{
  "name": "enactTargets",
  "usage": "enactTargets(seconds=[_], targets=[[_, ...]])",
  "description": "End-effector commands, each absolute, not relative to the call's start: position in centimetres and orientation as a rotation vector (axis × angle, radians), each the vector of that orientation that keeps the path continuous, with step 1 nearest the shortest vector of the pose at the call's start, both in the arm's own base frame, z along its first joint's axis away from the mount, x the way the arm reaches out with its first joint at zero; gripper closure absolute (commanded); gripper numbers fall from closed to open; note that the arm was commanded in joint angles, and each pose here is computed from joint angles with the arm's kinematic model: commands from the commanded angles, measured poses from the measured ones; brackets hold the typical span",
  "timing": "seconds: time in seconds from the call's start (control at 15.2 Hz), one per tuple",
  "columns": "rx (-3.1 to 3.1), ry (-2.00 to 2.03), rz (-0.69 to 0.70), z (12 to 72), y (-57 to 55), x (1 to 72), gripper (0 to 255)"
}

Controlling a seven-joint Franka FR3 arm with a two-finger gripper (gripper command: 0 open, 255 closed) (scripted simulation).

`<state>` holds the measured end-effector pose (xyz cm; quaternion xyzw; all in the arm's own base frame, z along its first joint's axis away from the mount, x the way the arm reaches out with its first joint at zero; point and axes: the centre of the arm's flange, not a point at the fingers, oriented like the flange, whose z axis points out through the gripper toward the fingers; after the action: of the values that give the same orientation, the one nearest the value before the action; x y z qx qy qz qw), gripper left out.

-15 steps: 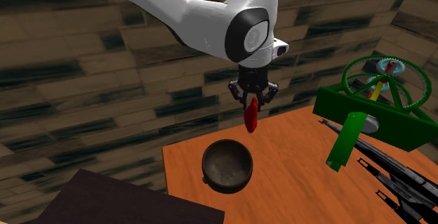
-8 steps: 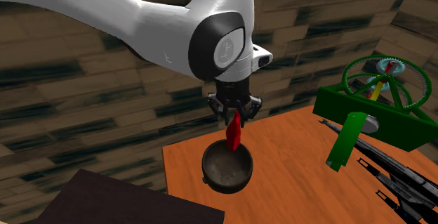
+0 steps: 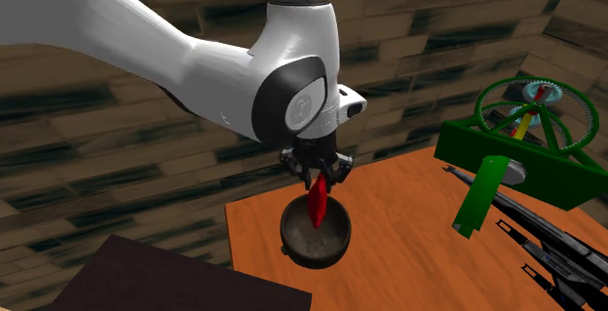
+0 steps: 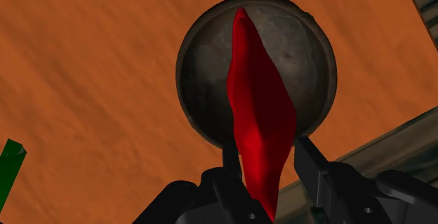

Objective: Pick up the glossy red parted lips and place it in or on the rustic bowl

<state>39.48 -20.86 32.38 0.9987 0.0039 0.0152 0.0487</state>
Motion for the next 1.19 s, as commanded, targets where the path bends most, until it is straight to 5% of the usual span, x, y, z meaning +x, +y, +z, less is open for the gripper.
enactTargets(seconds=[0.0, 1.12], targets=[[3.043, 0.012, 0.048, 31.3, -20.8, 39.4, 255], [3.043, 0.012, 0.048, 26.7, -20.8, 39.4, 255]])
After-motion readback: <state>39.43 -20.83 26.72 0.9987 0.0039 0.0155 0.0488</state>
